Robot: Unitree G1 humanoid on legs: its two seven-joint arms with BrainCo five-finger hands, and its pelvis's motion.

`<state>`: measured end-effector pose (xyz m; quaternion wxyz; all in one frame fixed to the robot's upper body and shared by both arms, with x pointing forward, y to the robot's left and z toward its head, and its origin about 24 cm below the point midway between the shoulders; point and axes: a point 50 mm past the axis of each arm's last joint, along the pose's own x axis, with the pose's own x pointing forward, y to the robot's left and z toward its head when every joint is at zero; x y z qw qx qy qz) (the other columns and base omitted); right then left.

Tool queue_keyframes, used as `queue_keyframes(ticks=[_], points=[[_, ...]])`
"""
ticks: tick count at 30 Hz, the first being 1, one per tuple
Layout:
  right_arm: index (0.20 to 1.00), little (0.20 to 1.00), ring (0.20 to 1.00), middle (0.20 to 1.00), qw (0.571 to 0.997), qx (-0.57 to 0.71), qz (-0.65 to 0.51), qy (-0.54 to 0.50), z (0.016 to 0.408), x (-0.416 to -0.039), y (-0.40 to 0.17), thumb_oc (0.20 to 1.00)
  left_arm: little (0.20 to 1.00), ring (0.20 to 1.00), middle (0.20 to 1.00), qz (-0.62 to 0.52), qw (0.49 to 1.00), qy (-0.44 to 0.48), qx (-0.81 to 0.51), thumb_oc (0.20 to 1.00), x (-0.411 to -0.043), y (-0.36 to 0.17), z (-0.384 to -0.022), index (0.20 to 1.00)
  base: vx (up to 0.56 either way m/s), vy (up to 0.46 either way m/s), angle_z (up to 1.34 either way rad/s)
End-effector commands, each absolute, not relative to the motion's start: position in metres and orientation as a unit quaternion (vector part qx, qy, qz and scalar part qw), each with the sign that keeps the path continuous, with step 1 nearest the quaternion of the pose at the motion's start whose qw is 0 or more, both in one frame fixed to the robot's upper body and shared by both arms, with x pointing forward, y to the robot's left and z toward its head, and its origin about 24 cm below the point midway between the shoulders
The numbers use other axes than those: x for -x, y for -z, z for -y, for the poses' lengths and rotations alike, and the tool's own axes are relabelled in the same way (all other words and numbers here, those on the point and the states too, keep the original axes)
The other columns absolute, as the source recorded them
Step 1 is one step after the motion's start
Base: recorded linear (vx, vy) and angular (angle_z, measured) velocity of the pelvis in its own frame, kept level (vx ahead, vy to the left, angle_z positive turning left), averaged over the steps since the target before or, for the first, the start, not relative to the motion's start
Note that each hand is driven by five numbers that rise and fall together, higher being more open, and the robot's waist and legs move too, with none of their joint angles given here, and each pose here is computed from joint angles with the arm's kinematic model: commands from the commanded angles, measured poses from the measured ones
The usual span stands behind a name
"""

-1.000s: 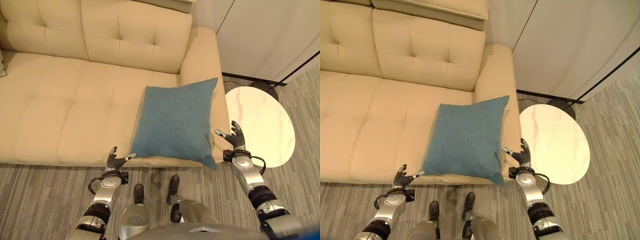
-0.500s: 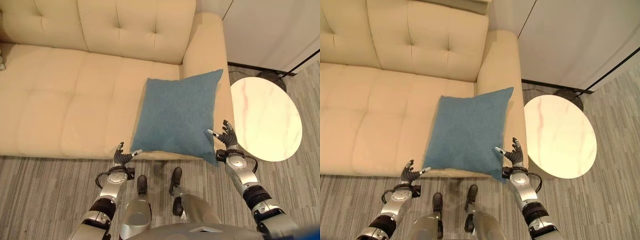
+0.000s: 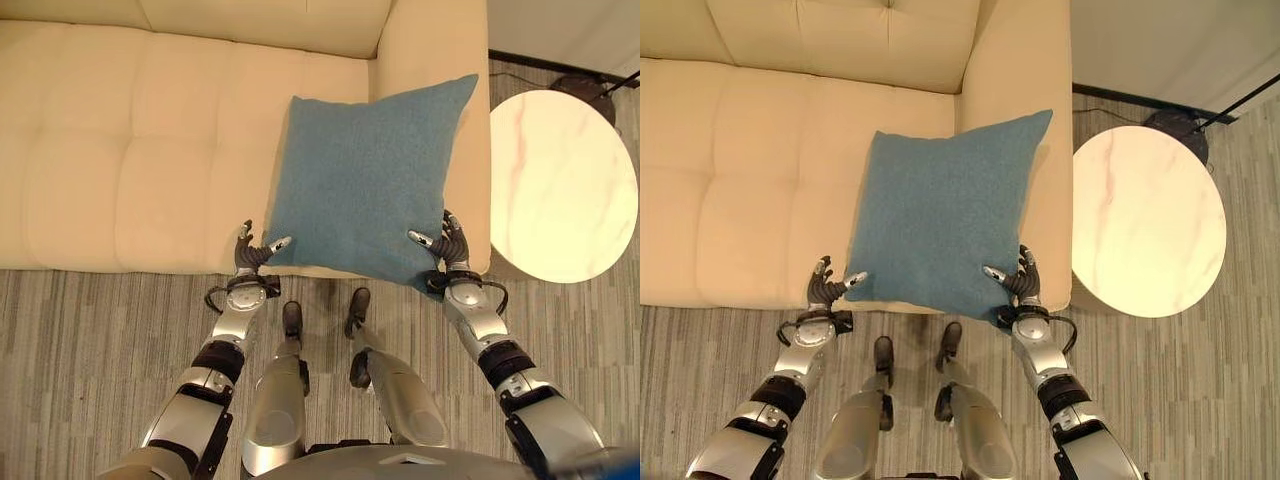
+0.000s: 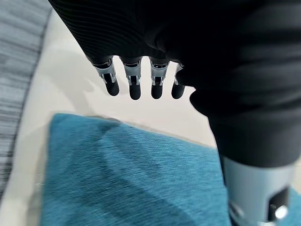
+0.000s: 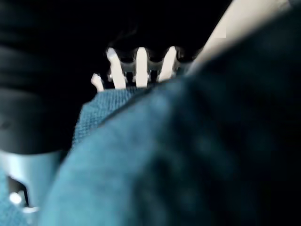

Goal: Pick up all the scattered cushions and arrange them neatly on the sofa.

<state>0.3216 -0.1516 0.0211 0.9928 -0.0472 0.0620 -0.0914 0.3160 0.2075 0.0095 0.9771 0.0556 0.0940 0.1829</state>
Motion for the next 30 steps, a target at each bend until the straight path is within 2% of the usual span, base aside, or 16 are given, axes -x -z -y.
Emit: queue_keyframes(ticks=[1, 7, 21, 30], points=[[1.0, 1.0, 1.0, 1.0, 0.996, 0.034, -0.023, 0.075, 0.136, -0.328, -0.036, 1.0, 1.0, 1.0, 1.0, -0.051, 0.978, -0.197, -0.035, 1.0, -0.318, -0.022, -0.211, 1.0, 0.0, 0.0, 0.0], [1.0, 1.0, 1.0, 1.0, 0.997, 0.044, 0.01, 0.068, 0.135, -0.337, -0.053, 1.0, 1.0, 1.0, 1.0, -0.029, 0.978, -0.202, -0.033, 1.0, -0.331, -0.039, -0.215, 1.0, 0.0, 0.006, 0.01], [1.0, 1.0, 1.0, 1.0, 0.991, 0.058, 0.095, 0.08, 0.152, -0.357, -0.105, 1.0, 1.0, 1.0, 1.0, 0.018, 0.979, -0.204, -0.021, 1.0, -0.361, -0.093, -0.25, 1.0, 0.0, 0.005, -0.01], [1.0, 1.0, 1.0, 1.0, 0.983, 0.07, 0.156, 0.061, 0.145, -0.363, -0.14, 1.0, 1.0, 1.0, 1.0, 0.029, 0.987, -0.153, 0.047, 1.0, -0.375, -0.107, -0.233, 1.0, 0.03, 0.008, 0.01]])
